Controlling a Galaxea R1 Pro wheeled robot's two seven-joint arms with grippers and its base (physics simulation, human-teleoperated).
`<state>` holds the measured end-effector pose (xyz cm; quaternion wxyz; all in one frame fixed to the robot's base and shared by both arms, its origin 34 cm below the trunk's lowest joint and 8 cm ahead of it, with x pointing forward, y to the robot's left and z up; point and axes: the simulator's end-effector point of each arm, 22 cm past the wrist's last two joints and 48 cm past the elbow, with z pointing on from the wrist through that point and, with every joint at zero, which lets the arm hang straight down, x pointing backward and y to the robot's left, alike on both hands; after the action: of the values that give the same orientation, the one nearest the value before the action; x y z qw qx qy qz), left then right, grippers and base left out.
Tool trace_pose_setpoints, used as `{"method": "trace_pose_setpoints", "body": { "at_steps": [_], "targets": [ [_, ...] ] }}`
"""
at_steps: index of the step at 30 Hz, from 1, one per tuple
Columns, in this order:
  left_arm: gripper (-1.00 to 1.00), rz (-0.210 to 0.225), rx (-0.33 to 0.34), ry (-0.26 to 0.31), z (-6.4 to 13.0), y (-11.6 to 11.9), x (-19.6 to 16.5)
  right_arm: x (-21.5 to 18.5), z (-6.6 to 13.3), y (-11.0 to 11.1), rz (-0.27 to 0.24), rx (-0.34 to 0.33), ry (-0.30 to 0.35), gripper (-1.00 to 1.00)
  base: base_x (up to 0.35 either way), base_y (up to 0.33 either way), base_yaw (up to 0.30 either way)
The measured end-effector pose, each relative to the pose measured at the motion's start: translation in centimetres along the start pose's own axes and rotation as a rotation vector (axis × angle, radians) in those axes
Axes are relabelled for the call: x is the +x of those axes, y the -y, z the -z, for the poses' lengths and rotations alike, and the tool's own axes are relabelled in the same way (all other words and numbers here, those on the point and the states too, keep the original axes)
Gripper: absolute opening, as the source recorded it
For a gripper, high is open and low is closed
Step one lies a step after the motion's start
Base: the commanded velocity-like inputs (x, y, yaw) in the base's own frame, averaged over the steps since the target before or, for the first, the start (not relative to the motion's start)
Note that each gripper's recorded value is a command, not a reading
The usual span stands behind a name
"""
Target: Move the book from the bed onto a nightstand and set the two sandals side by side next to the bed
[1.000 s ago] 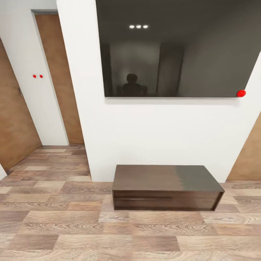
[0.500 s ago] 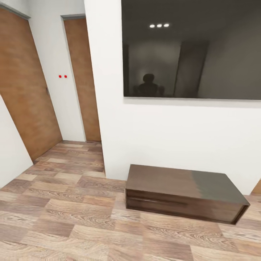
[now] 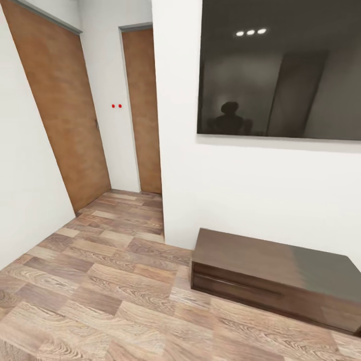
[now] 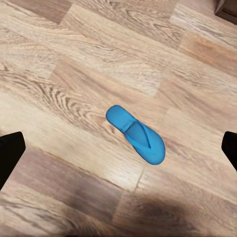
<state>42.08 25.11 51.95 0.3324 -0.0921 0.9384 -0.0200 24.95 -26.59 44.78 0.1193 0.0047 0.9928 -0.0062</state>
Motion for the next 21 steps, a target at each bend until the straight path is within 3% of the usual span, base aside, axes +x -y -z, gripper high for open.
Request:
{"method": "trace_pose_setpoints", "body": {
  "at_steps": [21],
  "targets": [
    [1.0,0.0,0.0,0.0,0.0,0.02,0.0,0.0,0.0,0.0,0.0,0.0,0.0,1.0,0.0,0.0,0.29]
  ]
}}
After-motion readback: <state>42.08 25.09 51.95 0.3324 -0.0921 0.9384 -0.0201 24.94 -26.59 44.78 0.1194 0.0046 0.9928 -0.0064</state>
